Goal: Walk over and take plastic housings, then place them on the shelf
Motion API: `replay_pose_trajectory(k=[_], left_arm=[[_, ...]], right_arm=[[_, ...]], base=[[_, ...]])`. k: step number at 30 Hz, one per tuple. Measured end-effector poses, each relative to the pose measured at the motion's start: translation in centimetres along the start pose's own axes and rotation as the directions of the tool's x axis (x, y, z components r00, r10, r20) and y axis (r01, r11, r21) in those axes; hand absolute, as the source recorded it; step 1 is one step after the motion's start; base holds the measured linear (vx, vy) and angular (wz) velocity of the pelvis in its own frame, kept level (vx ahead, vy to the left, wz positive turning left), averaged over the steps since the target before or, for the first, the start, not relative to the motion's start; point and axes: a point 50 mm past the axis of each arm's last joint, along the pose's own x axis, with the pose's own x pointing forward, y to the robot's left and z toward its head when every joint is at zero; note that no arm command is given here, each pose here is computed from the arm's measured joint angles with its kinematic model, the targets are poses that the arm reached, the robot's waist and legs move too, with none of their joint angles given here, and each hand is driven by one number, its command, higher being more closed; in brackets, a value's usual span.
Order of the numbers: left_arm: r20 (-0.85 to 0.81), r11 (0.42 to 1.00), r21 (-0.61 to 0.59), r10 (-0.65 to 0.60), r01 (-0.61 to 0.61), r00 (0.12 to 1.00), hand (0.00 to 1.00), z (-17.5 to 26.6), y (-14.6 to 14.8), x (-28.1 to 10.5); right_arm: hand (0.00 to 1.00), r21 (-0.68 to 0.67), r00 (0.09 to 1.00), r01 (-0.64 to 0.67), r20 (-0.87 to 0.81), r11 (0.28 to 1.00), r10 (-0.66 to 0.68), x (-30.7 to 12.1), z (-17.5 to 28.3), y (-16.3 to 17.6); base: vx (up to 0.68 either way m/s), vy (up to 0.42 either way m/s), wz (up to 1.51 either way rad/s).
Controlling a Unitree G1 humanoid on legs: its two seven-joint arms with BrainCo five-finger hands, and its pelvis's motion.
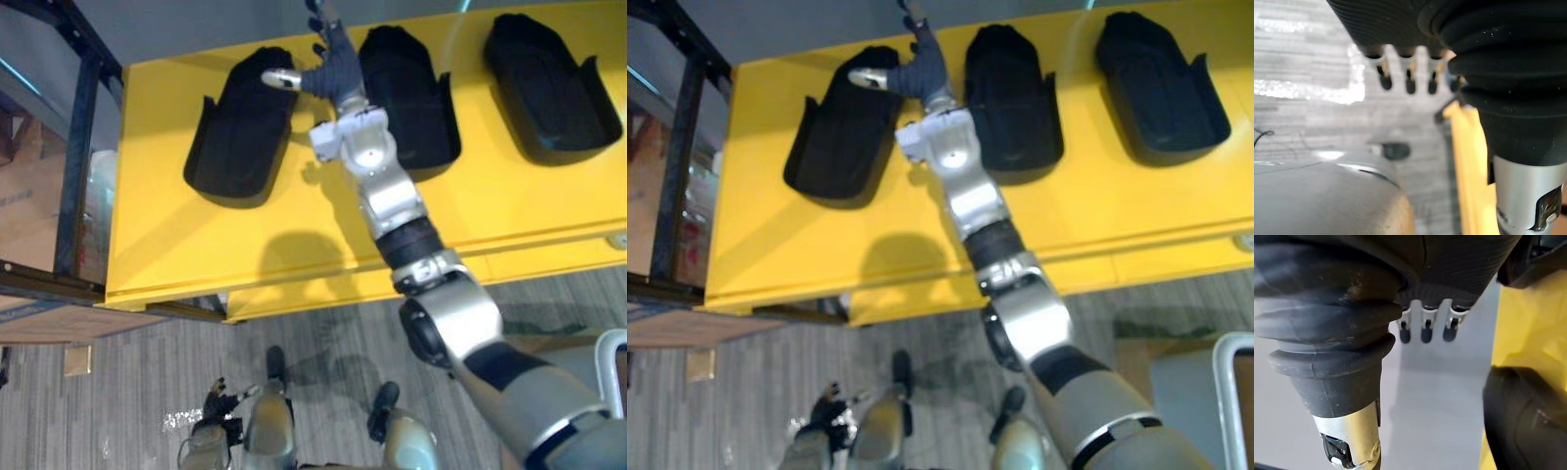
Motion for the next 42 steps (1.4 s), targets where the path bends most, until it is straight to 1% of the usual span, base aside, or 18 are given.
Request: replay_pose_trajectory(k=[6,12,18,23,29,42], left_arm=[[0.012,1.0,0.008,-0.013,0.013,1.0,0.0,0.4,-0.4,0.1],[0.015,1.0,0.007,-0.02,0.02,1.0,0.0,0.5,-0.7,0.1],[0.015,1.0,0.004,-0.023,0.023,1.0,0.0,0.5,-0.9,0.1],[0.015,1.0,0.004,-0.024,0.024,1.0,0.0,0.5,-0.9,0.1],[0.018,1.0,0.004,-0.025,0.025,1.0,0.0,0.6,-0.9,0.1],[0.019,1.0,0.005,-0.031,0.031,0.999,0.0,0.6,-0.9,0.1]], right_arm=[[0.0,0.007,0.997,0.063,-0.039,0.998,-0.062,0.1,-0.9,-1.7],[0.0,-0.004,0.993,0.117,-0.015,0.993,-0.117,0.6,0.0,-3.2],[0.0,0.003,0.99,0.138,-0.001,0.99,-0.138,0.9,0.5,-3.6],[0.0,0.047,0.995,0.104,-0.013,0.993,-0.103,1.0,0.6,-3.4],[0.0,0.036,0.999,0.048,-0.024,0.998,-0.047,1.4,0.6,-2.9],[0.0,0.014,0.994,0.029,-0.106,0.999,-0.027,1.9,-0.4,-3.2]], base=[[0.0,0.003,0.01],[0.0,-0.002,0.03],[0.0,0.0,0.0],[0.0,0.0,0.0],[0.0,-0.003,0.05],[0.0,-0.001,0.03]])
